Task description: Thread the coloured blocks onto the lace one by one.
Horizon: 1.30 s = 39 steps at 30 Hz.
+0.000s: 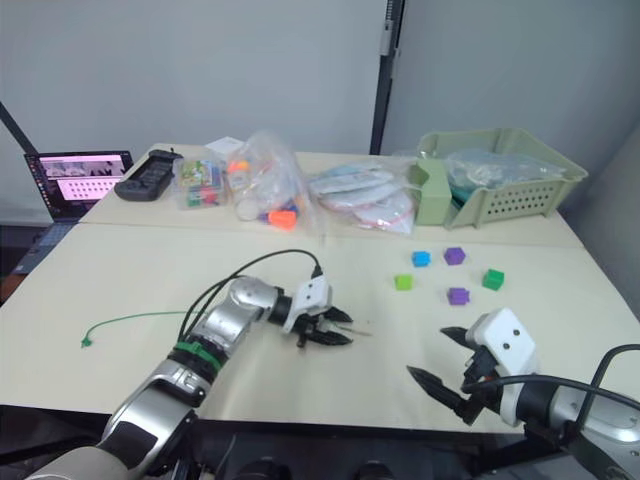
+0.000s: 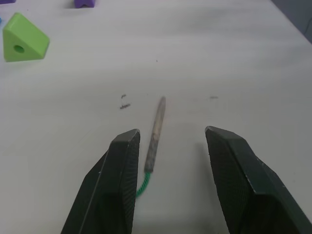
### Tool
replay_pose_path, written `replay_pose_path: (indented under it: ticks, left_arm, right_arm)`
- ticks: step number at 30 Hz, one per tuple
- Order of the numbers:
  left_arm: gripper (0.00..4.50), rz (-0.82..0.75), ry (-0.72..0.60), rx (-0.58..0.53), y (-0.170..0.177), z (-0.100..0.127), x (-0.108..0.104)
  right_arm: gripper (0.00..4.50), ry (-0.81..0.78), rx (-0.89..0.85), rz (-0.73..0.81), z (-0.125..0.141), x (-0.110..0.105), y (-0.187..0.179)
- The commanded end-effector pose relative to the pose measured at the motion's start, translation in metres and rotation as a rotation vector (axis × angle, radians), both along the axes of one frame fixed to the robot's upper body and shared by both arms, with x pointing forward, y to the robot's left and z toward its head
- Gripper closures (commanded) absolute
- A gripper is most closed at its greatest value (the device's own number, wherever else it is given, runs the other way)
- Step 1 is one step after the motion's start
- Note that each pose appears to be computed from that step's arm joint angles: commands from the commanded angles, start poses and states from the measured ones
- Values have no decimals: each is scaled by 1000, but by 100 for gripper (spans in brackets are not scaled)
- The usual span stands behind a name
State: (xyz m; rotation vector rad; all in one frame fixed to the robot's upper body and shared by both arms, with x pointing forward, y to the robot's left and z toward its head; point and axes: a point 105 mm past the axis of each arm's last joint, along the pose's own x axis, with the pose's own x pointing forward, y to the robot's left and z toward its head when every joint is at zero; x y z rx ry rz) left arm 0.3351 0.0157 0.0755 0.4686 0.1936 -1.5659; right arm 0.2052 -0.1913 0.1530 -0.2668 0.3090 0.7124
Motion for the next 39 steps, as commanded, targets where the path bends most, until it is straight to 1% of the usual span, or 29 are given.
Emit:
replay_pose_path:
  ticks: [1,4,9,16,19,22,28,31,35,36,39]
  left_arm:
    - [223,-1,-30,-35,1,0,5]
    - [223,9,-52,-27,2,-2,10]
    - [223,-6,-74,-15,-2,6,18]
    - [223,-99,-86,24,-7,8,13]
    - [223,-131,-119,52,-6,10,13]
    - [223,-113,-126,74,-4,8,17]
    - [223,-95,-115,71,-8,8,19]
    - [303,-99,-107,77,-11,3,16]
    - [435,-90,-103,133,-9,-8,16]
    - [447,-83,-100,142,-9,-8,17]
    - [447,-65,-98,152,-9,-7,20]
  right_arm:
    - [0,-31,-17,11,6,0,2]
    - [0,-33,-17,10,6,0,2]
    - [0,-35,-16,9,6,1,3]
    - [0,-36,-13,7,6,1,4]
    - [0,-36,-11,4,5,1,4]
    - [0,-36,-11,3,5,1,5]
    - [0,-39,-13,-1,5,2,5]
    - [0,-41,-13,-1,5,2,6]
    - [0,-41,-17,1,5,2,6]
    - [0,-42,-20,1,5,2,6]
    - [0,-41,-23,2,5,2,7]
